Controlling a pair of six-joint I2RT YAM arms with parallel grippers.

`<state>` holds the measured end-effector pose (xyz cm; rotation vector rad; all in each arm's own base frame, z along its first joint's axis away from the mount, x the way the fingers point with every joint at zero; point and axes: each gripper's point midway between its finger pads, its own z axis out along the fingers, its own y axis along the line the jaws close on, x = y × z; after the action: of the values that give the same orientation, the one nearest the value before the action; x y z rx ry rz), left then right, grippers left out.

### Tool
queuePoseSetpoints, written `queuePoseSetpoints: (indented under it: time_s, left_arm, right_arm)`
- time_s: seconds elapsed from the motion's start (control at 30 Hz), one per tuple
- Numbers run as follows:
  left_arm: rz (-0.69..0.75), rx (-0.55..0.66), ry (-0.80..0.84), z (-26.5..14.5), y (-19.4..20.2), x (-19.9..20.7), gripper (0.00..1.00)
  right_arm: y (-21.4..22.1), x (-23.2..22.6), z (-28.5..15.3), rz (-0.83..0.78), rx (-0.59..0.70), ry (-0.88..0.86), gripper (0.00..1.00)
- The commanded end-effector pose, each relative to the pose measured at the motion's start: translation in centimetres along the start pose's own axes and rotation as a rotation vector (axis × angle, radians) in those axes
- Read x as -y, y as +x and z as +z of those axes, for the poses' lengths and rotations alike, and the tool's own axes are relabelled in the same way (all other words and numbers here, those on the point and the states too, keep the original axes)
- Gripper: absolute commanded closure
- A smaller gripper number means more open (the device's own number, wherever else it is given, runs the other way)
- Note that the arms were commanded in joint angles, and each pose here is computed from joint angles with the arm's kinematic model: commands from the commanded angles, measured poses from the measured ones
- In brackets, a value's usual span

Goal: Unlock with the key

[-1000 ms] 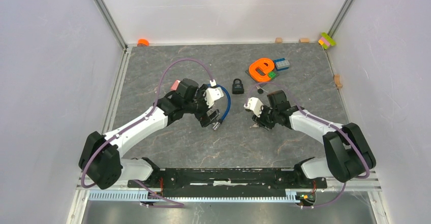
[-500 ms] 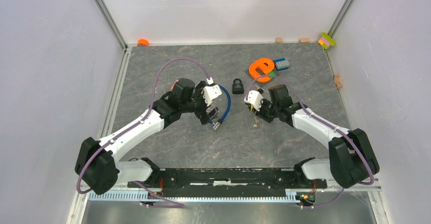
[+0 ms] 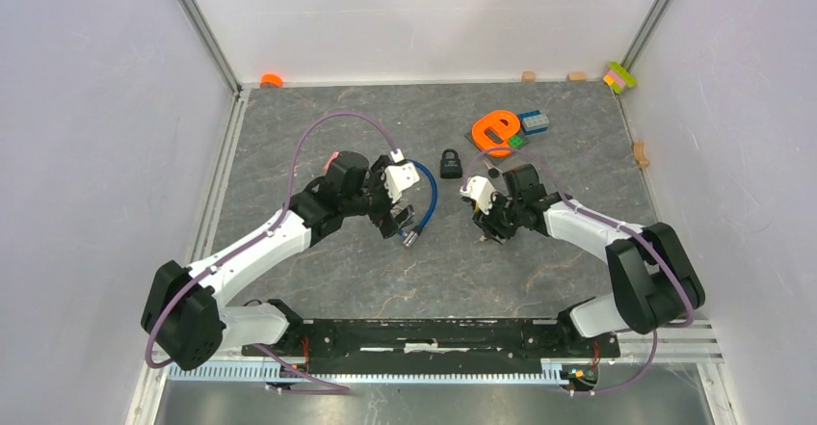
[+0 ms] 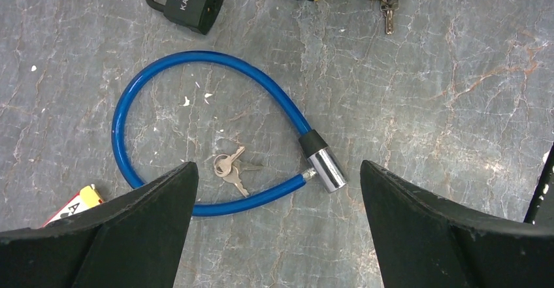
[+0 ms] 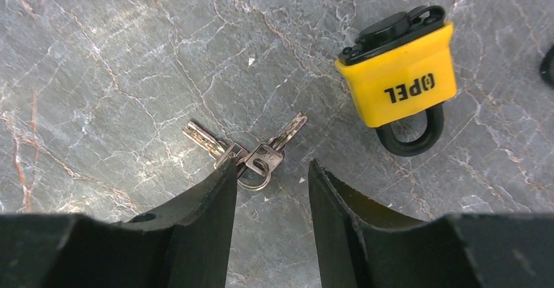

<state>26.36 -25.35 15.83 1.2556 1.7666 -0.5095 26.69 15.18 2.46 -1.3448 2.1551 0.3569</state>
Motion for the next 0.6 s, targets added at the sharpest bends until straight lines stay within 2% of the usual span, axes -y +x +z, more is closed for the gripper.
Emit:
queuePoseSetpoints:
  time_s: [0.0, 0.2, 0.57]
  left_arm:
    - [-0.009, 0.067, -0.003, -0.5, -1.7, 0.1, 0.00]
    - [-0.011, 0.073, 0.003, -0.5, -1.7, 0.3, 0.00]
    - [-0.015, 0.097, -0.013, -0.6, -1.8, 0.2, 0.00]
  right_arm:
    - [0.1, 0.1, 0.4, 0.006, -0.015, -0.003, 0.51]
    - [1.5, -0.3, 1.0, 0.006, -0.066, -0.028, 0.56]
    - [-0.1, 0.3, 0.2, -0.020, -0.030, -0.014, 0.87]
